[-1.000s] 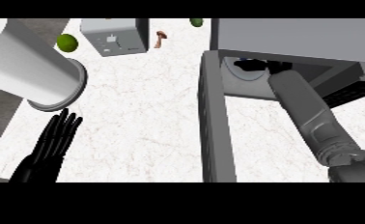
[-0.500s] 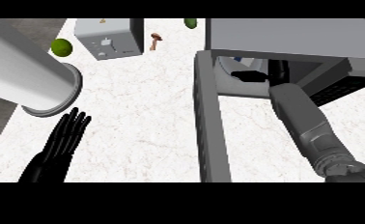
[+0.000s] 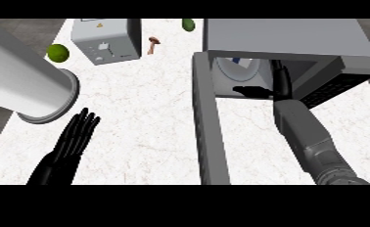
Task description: Pick up the milk, place it into the microwave and close the microwave
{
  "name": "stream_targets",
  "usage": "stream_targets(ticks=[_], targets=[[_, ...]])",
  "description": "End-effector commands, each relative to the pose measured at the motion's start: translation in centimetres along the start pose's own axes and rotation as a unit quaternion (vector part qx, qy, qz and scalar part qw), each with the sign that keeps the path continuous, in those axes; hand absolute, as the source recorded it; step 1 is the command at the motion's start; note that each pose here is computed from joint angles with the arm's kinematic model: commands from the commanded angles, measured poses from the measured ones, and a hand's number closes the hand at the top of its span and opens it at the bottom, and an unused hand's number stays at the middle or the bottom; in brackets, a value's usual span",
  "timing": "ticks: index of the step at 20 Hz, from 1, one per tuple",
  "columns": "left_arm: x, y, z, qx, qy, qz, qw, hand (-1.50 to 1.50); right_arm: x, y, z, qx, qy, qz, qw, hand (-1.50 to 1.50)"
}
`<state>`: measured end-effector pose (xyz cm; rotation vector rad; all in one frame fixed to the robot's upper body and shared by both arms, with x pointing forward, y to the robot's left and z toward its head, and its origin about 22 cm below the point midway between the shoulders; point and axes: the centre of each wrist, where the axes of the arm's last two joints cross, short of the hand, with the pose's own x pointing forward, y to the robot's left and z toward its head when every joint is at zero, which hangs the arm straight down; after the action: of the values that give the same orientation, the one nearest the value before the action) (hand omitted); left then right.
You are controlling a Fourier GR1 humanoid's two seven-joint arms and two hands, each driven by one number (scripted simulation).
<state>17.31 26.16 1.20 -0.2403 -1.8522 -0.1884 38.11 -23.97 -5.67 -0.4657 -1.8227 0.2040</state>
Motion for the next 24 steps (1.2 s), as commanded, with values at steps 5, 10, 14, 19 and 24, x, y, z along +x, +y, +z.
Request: stream_targets(ticks=[5,10,14,19,24], targets=[[-0.6,-0.5,-0.5,-0.007,0.001,0.0,1.0,-1.5,-4.5,-1.2,6.7,0.037,0.027,-0.09,0.995,-1.5],[-0.9,-2.1,-0.7,-0.007,0.003,0.002,1.0,-1.5,-5.4,-2.0,8.3,0.048,0.027,-0.119,0.991,-1.5],[-0.6,-2.4,-1.5,-0.009,0.009,0.037,0.9992,-1.5,-6.6,-2.1,11.4,0.036,0.011,-0.209,0.977,-1.5],[0.2,-0.6,-1.2,-0.079,0.039,0.006,0.9961,1.5,-6.6,-2.9,11.9,0.053,0.001,-0.254,0.966,-1.5],[-0.7,-3.4,-1.9,-0.099,0.058,-0.031,0.9929,1.5,-6.9,-4.3,14.7,0.039,-0.017,-0.265,0.963,-1.5]])
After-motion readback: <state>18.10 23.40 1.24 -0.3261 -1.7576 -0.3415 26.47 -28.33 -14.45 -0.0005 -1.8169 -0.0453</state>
